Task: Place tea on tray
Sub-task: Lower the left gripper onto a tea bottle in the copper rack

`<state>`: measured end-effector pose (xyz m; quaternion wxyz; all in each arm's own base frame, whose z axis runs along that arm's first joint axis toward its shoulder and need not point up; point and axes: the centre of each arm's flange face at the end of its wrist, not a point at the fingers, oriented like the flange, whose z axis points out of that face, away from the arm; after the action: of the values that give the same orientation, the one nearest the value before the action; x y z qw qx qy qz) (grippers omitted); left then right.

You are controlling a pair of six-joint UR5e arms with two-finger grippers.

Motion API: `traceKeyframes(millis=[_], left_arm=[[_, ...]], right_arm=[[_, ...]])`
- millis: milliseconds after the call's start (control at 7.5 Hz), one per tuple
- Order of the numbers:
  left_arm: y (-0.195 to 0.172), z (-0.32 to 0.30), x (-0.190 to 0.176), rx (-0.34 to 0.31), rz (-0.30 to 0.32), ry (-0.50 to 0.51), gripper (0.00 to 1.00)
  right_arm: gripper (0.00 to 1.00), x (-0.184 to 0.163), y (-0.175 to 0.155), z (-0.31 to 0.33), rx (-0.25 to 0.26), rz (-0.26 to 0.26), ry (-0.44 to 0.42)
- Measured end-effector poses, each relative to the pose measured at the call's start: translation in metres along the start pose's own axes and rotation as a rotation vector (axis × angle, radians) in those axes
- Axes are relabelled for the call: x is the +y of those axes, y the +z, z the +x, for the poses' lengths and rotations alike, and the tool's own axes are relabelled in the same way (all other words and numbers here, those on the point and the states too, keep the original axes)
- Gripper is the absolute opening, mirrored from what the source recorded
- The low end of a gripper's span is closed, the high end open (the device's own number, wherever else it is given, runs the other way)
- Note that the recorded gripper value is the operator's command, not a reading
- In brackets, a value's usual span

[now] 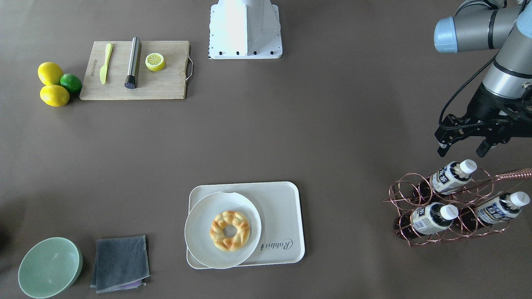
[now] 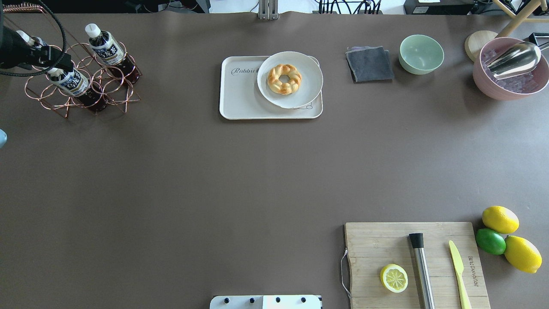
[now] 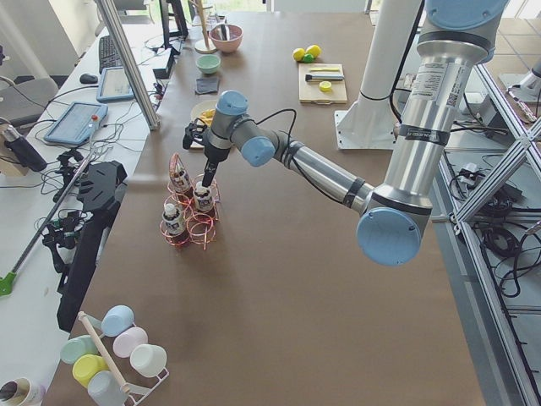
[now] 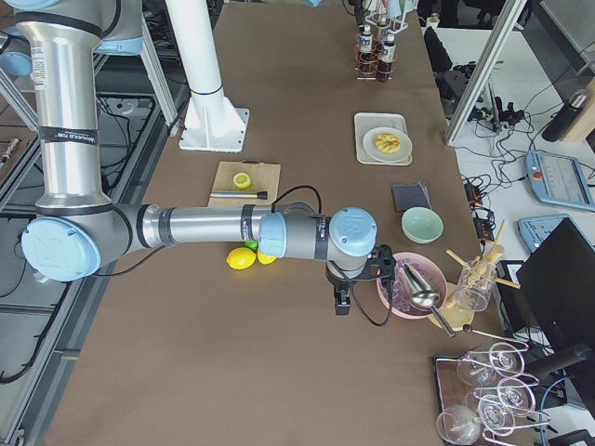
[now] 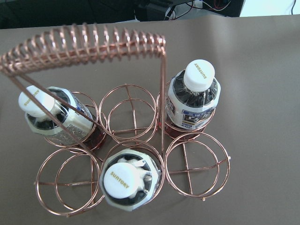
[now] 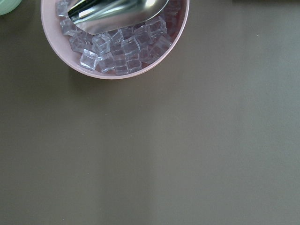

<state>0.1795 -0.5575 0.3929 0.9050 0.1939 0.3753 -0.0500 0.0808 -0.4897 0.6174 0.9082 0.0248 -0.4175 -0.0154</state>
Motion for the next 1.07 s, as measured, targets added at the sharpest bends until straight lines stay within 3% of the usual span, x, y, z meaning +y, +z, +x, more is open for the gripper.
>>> traceKeyframes(millis=[800, 1067], left_arm=[[0.02, -0.011, -0.003, -0.011, -0.014, 0.048, 0.93], [0.019, -0.016, -0.006, -0.016, -0.012, 0.055, 0.87]], right_arm=[[1.0, 0.005, -0.002, -0.004, 0.0, 0.005, -0.006], [1.0, 0.004, -0.002, -0.004, 0.0, 0.005, -0.007]])
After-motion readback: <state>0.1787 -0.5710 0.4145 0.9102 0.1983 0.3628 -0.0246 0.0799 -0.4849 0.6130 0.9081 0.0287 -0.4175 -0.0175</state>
